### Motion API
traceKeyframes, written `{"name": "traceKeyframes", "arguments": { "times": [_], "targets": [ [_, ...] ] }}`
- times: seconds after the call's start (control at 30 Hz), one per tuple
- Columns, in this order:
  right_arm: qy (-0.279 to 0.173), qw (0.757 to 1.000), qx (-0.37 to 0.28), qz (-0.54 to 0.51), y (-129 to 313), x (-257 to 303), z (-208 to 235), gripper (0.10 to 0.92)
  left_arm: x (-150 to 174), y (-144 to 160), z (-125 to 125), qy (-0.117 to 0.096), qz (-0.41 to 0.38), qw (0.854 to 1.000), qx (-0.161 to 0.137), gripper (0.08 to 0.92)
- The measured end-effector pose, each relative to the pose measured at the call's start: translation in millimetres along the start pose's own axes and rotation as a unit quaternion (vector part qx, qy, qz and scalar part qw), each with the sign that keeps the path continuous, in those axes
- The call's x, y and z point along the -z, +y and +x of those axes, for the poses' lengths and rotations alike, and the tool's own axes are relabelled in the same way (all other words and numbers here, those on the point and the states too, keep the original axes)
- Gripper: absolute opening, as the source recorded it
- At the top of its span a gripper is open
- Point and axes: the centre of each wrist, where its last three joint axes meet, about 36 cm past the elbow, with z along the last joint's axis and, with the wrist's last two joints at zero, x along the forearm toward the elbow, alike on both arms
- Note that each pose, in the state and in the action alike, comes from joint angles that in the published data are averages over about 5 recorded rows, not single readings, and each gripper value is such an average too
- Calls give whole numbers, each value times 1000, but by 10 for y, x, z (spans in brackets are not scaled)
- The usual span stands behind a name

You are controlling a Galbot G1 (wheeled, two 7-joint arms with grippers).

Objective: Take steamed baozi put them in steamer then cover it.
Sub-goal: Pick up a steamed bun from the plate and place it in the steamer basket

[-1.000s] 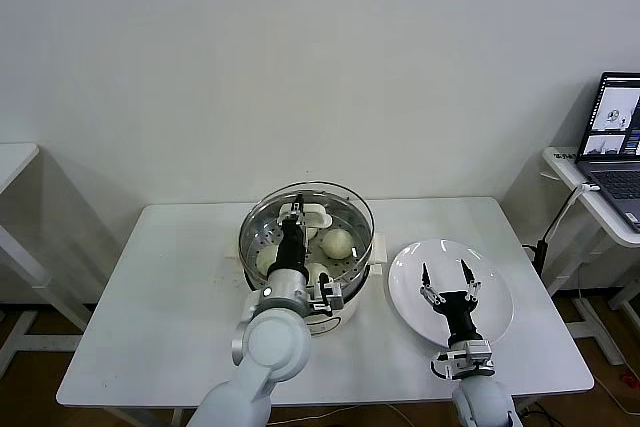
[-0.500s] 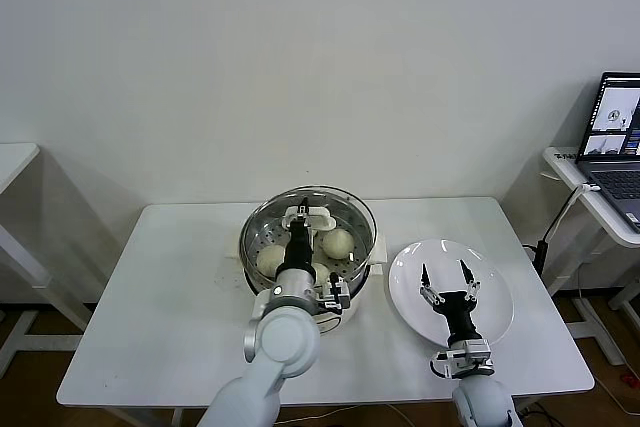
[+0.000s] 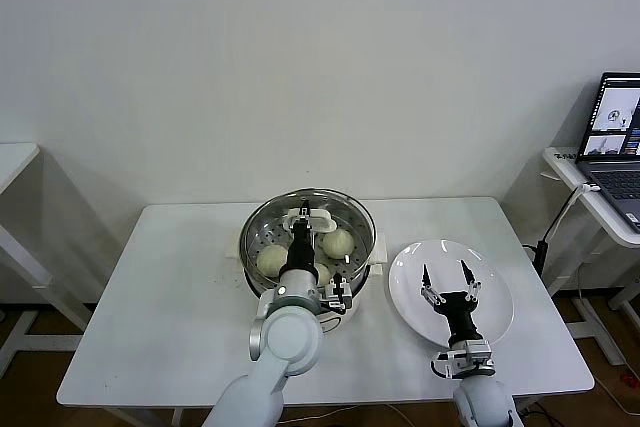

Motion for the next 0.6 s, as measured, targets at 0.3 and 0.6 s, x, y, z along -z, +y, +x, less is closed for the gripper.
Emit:
{"name": "traceKeyframes", "arguments": {
  "times": [0.3,0.6],
  "targets": [
    [0,1000,0,0,9,-3,-11,823,-13,-51,-3,3,-8,1000,-3,196],
    [-1,1000,0,0,1,-3,-11,823,-32,-97,-19,5,-16,1000,-4,196]
  ]
}}
